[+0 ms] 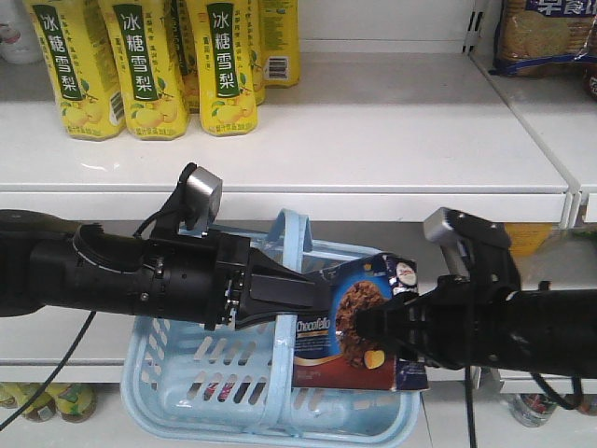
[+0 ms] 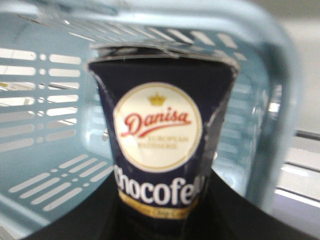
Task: Left arm holds basket, right arm returns cookies
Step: 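Close the right gripper on the Danisa Chocofello box and lift it, then raise the cookie box with the right gripper up to the upper shelf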
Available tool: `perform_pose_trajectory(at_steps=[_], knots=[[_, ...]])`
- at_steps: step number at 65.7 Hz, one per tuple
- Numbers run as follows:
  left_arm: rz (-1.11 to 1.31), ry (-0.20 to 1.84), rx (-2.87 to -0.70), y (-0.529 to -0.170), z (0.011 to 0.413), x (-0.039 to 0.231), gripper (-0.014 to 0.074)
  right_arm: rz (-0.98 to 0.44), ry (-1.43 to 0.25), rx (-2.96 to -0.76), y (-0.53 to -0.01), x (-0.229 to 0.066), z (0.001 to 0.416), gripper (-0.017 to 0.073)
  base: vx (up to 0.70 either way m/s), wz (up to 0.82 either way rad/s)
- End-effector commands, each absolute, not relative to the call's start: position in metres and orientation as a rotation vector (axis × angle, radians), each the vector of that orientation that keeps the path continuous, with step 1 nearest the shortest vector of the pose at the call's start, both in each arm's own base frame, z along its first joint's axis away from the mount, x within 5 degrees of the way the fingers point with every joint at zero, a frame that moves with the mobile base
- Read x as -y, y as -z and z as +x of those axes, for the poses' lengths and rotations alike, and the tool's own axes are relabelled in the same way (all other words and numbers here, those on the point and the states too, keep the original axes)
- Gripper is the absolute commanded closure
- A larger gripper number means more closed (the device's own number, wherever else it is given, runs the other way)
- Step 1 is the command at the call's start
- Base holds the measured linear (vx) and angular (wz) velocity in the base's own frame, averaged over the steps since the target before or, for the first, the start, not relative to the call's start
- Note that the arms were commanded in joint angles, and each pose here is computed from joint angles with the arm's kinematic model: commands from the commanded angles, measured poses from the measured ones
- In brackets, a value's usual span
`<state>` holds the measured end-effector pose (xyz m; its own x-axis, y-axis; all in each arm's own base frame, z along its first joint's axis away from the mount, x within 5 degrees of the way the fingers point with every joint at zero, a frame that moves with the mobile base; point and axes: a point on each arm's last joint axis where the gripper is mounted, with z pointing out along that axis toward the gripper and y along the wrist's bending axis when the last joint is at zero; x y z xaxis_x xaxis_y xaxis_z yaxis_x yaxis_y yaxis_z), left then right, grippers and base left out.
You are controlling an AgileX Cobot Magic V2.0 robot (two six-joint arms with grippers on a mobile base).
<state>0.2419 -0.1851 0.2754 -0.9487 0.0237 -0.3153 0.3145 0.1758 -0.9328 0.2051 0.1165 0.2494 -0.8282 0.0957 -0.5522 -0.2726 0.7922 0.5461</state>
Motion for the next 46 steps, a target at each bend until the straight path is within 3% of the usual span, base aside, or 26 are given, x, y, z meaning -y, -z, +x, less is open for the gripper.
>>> perform_pose_trajectory(at_steps=[1, 18, 31, 46], knots=[[0.286, 1.965, -2.026, -0.309, 0.243, 0.184, 0.06, -0.08, -0.837, -2.296, -0.277, -0.098, 0.203, 0.0395, 0.0, 0.0], [0.286, 1.965, -2.026, -0.309, 0.243, 0.184, 0.06, -0.154, -0.757, -2.235, -0.311, -0.061, 0.163, 0.0395, 0.0, 0.0], [0.286, 1.965, -2.026, -0.309, 0.243, 0.184, 0.06, -0.265, -0.671, -2.108, -0.352, -0.053, 0.124, 0.0393, 0.0, 0.0], [0.286, 1.965, -2.027, -0.309, 0.243, 0.184, 0.06, -0.254, -0.619, -1.869, -0.424, -0.049, 0.108, 0.0391, 0.0, 0.0]])
